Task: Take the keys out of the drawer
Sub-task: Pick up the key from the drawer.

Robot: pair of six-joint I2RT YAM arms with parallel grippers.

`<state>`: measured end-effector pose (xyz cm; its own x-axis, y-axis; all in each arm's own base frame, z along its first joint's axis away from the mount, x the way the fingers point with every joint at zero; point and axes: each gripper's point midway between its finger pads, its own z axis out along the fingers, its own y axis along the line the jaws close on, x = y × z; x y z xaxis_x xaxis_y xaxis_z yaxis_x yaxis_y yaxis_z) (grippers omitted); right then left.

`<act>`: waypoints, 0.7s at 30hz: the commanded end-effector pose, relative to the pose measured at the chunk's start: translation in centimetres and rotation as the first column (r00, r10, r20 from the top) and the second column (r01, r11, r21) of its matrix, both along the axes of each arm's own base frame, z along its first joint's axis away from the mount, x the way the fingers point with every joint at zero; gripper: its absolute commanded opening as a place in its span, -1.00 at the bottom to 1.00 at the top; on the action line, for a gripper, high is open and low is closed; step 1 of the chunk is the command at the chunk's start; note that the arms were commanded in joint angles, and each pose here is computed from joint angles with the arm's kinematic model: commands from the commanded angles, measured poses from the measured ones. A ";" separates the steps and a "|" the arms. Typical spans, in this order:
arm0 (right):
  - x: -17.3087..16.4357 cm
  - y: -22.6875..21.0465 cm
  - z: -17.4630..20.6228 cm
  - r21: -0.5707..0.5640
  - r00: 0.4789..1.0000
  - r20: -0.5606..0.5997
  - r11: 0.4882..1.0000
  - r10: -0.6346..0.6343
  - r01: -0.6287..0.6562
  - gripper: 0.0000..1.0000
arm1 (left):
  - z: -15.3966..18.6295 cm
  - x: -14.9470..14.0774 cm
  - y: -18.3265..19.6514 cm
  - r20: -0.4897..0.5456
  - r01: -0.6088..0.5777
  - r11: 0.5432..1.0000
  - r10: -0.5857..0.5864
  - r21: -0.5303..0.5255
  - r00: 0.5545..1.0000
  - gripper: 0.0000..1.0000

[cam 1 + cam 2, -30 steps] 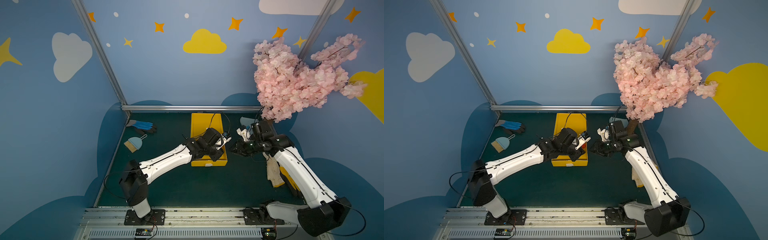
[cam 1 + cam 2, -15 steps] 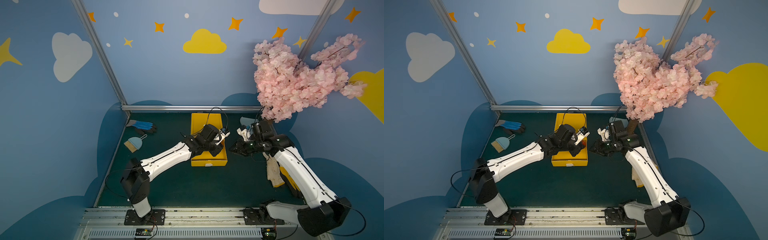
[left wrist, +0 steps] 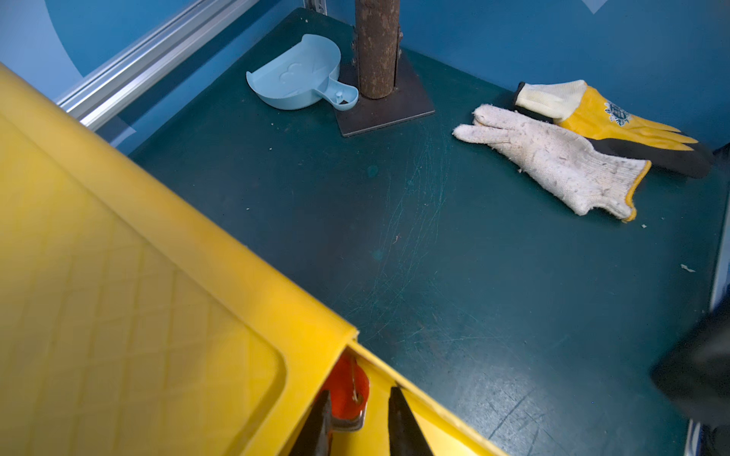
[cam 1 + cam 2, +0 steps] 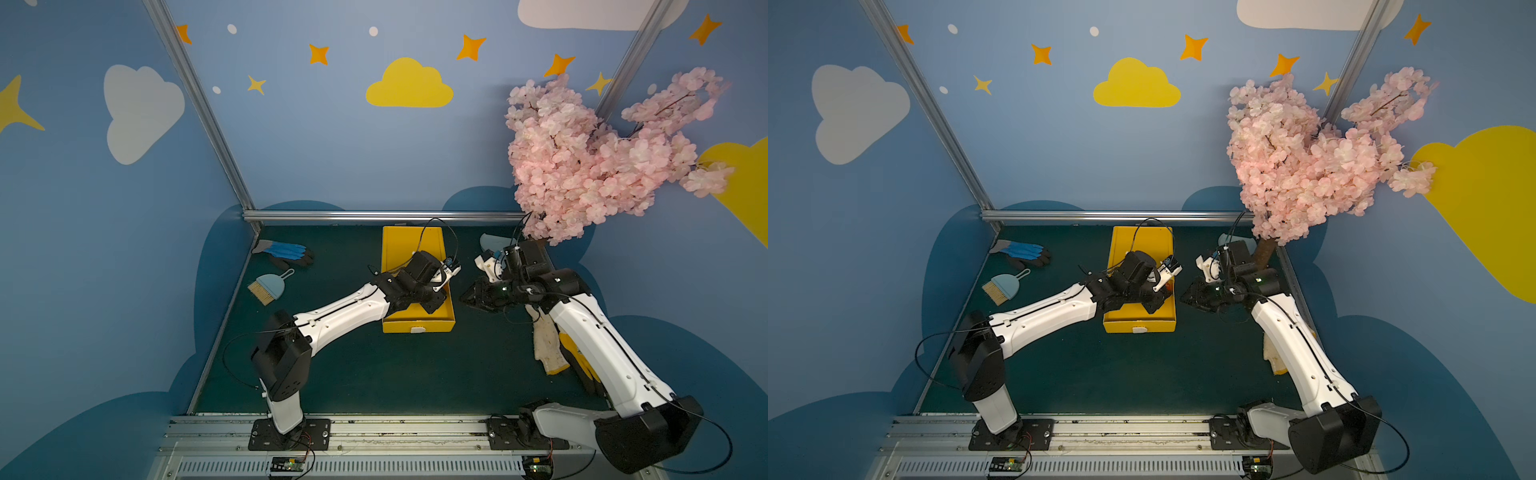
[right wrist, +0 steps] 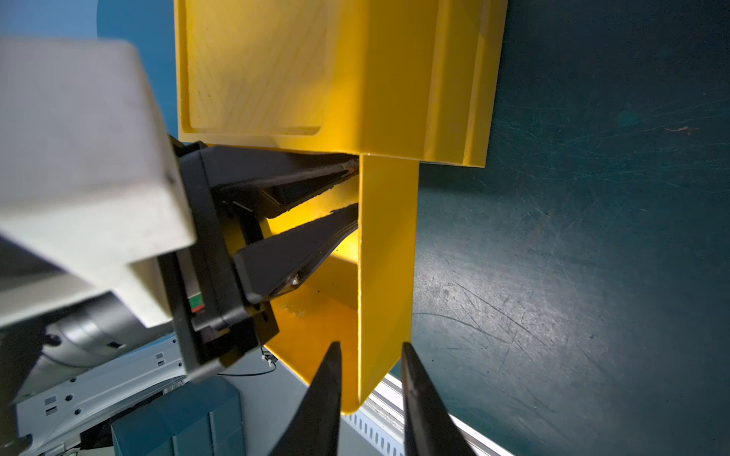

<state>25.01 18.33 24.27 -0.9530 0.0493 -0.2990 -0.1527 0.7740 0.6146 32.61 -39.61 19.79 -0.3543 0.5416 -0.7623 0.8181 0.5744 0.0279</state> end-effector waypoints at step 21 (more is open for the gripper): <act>-0.7 -1.6 1.3 -0.050 0.998 0.033 0.998 0.048 -0.046 -0.45 | -1.3 0.0 -1.9 0.005 0.004 1.000 -0.004 0.005 1.000 -0.94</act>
